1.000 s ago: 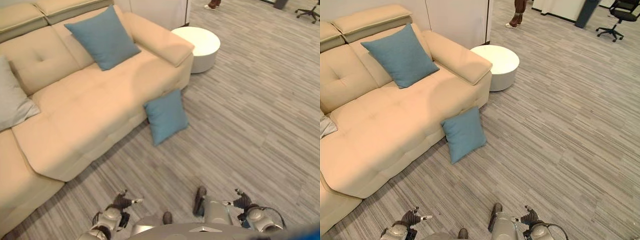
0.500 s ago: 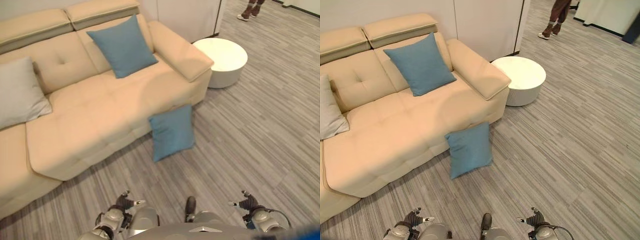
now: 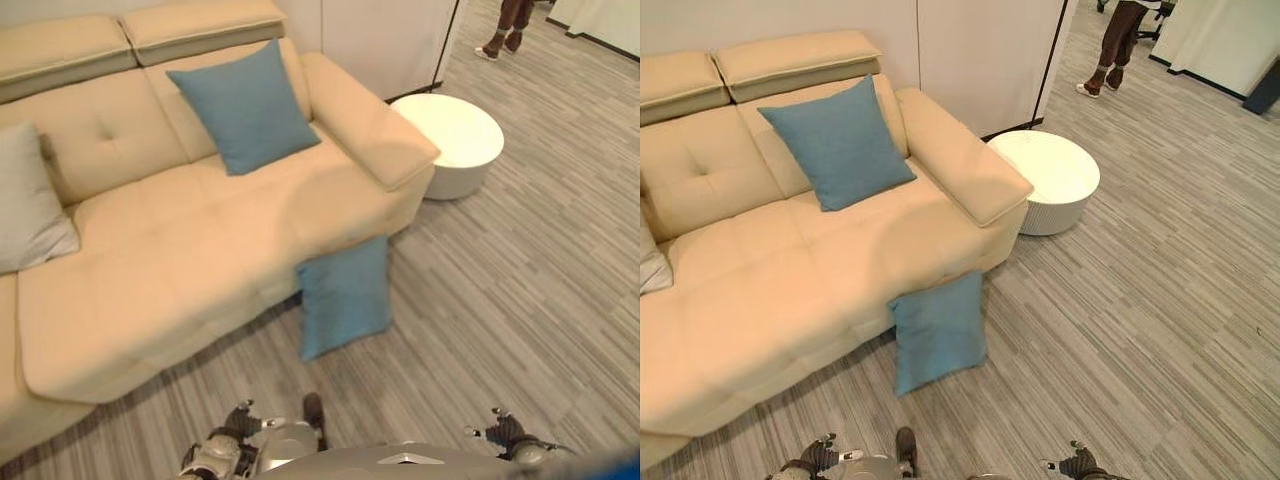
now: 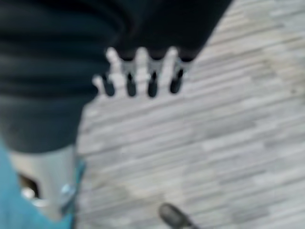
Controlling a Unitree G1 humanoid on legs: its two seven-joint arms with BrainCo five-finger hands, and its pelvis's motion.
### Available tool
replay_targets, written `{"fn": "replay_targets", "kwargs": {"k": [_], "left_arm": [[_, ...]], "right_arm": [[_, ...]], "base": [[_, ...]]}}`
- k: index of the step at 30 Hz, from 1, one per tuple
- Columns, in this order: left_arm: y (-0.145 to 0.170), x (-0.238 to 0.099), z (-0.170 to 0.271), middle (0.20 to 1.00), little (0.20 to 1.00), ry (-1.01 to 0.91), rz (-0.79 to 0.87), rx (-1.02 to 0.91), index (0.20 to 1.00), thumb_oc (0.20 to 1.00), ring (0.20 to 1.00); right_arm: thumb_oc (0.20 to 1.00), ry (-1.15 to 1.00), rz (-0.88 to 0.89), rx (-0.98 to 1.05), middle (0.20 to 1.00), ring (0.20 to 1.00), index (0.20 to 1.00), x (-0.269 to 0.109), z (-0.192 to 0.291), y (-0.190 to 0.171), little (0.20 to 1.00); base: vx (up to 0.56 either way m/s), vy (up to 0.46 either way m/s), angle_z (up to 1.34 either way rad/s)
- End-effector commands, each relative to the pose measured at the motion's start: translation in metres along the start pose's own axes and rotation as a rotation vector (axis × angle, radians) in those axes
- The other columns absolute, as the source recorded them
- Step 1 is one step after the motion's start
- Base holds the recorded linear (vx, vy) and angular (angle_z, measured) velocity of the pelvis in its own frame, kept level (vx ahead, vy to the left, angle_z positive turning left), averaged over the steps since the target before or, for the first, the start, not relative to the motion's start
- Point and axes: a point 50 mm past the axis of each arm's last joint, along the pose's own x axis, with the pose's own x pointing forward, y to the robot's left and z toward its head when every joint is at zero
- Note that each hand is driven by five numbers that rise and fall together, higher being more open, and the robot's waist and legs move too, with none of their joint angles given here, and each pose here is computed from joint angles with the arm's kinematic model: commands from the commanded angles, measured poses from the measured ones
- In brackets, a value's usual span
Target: Pick up all the scattered cushions and arrange them neatly on the sofa.
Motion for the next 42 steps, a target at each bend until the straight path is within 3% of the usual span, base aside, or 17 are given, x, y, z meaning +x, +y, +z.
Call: {"fn": "replay_targets", "kwargs": {"k": [1, 23, 32, 42], "left_arm": [[0.007, 0.001, 0.001, 1.000, 1.000, -0.003, 0.024, -0.010, 1.000, 1.000, 1.000], [0.004, 0.004, 0.027, 1.000, 1.000, -0.102, 0.027, -0.004, 1.000, 1.000, 1.000], [0.005, -0.001, 0.125, 1.000, 1.000, -0.441, 0.046, -0.015, 1.000, 1.000, 1.000], [-0.005, 0.003, 0.103, 1.000, 1.000, -0.356, 0.017, -0.037, 1.000, 1.000, 1.000]], "right_arm": [[1.000, -0.101, -0.018, -0.045, 1.000, 1.000, 1.000, 0.005, 0.028, -0.011, 1.000], [1.000, -0.167, -0.071, -0.037, 1.000, 1.000, 1.000, 0.005, 0.043, -0.025, 1.000], [1.000, -0.336, -0.128, -0.028, 1.000, 1.000, 1.000, 0.003, 0.088, -0.036, 1.000], [1.000, -0.289, -0.121, -0.008, 1.000, 1.000, 1.000, 0.004, 0.072, -0.032, 1.000]], "base": [[0.15, 0.049, 0.13], [0.10, -0.104, 0.27], [-0.10, -0.096, 0.12], [0.03, -0.112, 0.18]]}}
